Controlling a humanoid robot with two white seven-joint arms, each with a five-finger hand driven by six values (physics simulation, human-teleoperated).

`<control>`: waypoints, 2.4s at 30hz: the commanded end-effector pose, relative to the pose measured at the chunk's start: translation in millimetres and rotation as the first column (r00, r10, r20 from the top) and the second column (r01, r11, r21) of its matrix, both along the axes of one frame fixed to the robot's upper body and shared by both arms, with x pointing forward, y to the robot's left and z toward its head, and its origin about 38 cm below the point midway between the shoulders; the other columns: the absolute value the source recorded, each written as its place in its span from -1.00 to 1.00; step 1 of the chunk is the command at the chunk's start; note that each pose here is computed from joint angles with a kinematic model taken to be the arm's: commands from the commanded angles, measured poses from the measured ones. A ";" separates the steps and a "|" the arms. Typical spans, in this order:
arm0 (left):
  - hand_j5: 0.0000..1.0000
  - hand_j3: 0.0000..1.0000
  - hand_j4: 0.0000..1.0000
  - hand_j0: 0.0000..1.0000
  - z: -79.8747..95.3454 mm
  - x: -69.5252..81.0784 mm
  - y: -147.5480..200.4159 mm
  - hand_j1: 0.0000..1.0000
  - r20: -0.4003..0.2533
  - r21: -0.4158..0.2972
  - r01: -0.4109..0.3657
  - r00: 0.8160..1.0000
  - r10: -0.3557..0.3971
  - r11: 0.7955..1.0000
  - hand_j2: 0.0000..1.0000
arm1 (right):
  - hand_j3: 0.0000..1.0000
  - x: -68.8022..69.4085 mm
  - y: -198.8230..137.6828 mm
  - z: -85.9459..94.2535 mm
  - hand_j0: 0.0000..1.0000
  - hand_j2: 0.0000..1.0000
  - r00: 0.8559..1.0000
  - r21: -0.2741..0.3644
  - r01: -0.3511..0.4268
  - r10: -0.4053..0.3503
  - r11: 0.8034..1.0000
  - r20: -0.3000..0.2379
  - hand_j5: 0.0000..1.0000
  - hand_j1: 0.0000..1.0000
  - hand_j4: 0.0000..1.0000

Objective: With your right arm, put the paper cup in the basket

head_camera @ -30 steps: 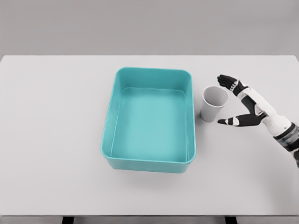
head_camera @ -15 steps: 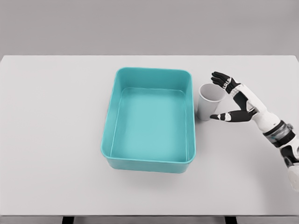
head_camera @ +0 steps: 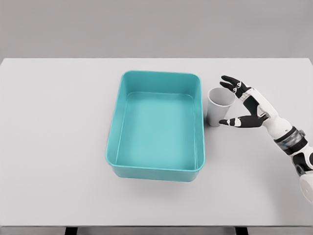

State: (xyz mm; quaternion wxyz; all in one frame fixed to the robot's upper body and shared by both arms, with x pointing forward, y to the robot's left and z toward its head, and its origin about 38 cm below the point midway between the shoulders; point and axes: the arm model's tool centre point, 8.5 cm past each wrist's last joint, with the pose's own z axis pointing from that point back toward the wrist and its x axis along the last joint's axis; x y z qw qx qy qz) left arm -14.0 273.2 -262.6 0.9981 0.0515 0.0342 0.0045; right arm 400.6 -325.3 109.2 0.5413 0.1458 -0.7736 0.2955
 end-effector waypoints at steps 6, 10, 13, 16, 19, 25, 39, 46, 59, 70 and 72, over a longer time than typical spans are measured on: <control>1.00 1.00 1.00 1.00 0.0 -1.1 0.0 1.00 -0.002 0.000 0.000 1.000 0.000 1.000 1.00 | 1.00 -0.8 2.9 -1.7 1.00 1.00 0.999 -0.066 -0.034 0.034 0.997 0.008 1.00 1.00 1.00; 1.00 1.00 1.00 1.00 0.0 -0.1 0.0 1.00 0.000 0.000 0.000 1.000 0.000 1.000 1.00 | 1.00 5.2 4.1 7.2 1.00 1.00 0.999 -0.067 -0.036 0.039 0.997 0.031 1.00 1.00 1.00; 1.00 1.00 1.00 1.00 0.0 -1.1 0.0 1.00 -0.002 0.000 0.000 1.000 0.000 1.000 1.00 | 1.00 8.5 4.4 12.3 1.00 1.00 0.998 -0.066 -0.036 0.039 0.997 0.043 1.00 1.00 1.00; 1.00 1.00 1.00 1.00 0.0 -0.1 0.0 1.00 0.000 0.000 0.000 1.000 0.000 1.000 1.00 | 1.00 7.3 4.3 10.4 1.00 1.00 0.999 -0.066 -0.036 0.039 0.997 0.038 1.00 1.00 1.00; 1.00 1.00 1.00 1.00 0.0 -1.1 0.0 1.00 -0.002 0.000 0.000 1.000 0.000 1.000 1.00 | 1.00 5.6 4.1 7.9 1.00 1.00 0.999 -0.066 -0.036 0.038 0.997 0.032 1.00 1.00 1.00; 1.00 1.00 1.00 1.00 0.0 -0.1 0.0 1.00 0.000 0.000 0.000 1.000 0.000 1.000 1.00 | 1.00 7.7 4.3 11.0 1.00 1.00 0.998 -0.066 -0.036 0.039 0.997 0.040 1.00 1.00 1.00; 1.00 1.00 1.00 1.00 0.0 -1.1 0.0 1.00 -0.002 0.000 0.000 1.000 0.000 1.000 1.00 | 1.00 13.1 -10.3 5.4 1.00 1.00 1.000 -0.077 0.001 0.000 0.997 0.014 1.00 1.00 1.00; 1.00 1.00 1.00 1.00 0.0 -1.1 0.0 1.00 -0.002 0.000 0.000 1.000 0.000 1.000 1.00 | 1.00 12.9 -10.9 -5.4 1.00 1.00 1.000 -0.082 0.006 -0.008 0.997 -0.016 1.00 1.00 1.00; 1.00 1.00 1.00 1.00 0.0 -1.1 0.0 1.00 -0.002 0.000 0.000 1.000 0.000 1.000 1.00 | 1.00 16.9 -6.7 -22.0 1.00 1.00 0.998 -0.073 0.018 -0.022 0.997 -0.059 1.00 1.00 1.00; 1.00 1.00 1.00 1.00 0.0 -1.1 0.0 1.00 -0.002 0.000 0.000 1.000 0.000 1.000 1.00 | 1.00 24.9 8.9 -28.2 1.00 1.00 0.997 -0.068 -0.004 -0.001 0.998 -0.076 1.00 1.00 1.00; 1.00 1.00 1.00 1.00 0.0 -1.1 0.0 1.00 -0.002 0.000 0.000 1.000 0.000 1.000 1.00 | 1.00 24.9 8.9 -28.2 1.00 1.00 0.997 -0.068 -0.004 -0.001 0.998 -0.076 1.00 1.00 1.00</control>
